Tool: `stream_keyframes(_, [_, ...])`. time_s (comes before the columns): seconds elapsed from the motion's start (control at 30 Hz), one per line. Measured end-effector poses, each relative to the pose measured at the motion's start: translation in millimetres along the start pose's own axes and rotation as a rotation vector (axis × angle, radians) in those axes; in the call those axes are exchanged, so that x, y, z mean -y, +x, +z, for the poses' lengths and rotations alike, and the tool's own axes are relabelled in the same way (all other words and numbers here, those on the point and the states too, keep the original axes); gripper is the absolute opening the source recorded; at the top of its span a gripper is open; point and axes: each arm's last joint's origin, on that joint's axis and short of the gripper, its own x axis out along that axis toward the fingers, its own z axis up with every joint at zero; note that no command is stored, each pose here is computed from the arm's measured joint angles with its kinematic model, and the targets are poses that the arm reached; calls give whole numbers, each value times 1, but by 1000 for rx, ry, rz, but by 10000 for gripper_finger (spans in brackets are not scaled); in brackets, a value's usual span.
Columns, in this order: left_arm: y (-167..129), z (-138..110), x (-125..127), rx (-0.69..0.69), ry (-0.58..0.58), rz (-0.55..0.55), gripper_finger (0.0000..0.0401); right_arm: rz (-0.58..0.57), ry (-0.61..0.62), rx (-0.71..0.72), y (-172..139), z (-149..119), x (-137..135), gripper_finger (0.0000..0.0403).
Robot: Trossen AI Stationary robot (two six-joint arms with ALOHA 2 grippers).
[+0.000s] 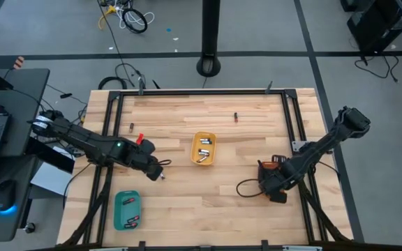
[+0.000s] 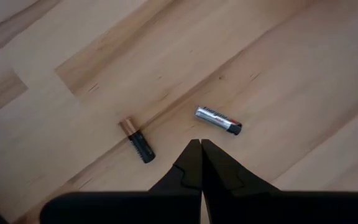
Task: Sort batteries
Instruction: Put the brown battery into the orange bin
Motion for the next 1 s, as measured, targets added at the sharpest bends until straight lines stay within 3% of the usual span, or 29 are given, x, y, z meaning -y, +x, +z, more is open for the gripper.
stream_keyframes(0.37, [0, 0, 0, -10, -46, 0, 5, -43, -156, 125, -13, 18, 4, 9])
stream_keyframes(0.5, [0, -1, -1, -30, -68, 3, 5, -54, -182, 179, -13, 30, 12, 9])
stream_keyframes(0.77, [-1, -4, -11, -59, -82, 109, 6, -50, -233, 289, -15, 53, 25, 9])
stream_keyframes(1.0, [0, -2, -13, -66, -111, 117, 6, -42, -244, 347, -17, 65, 33, 9])
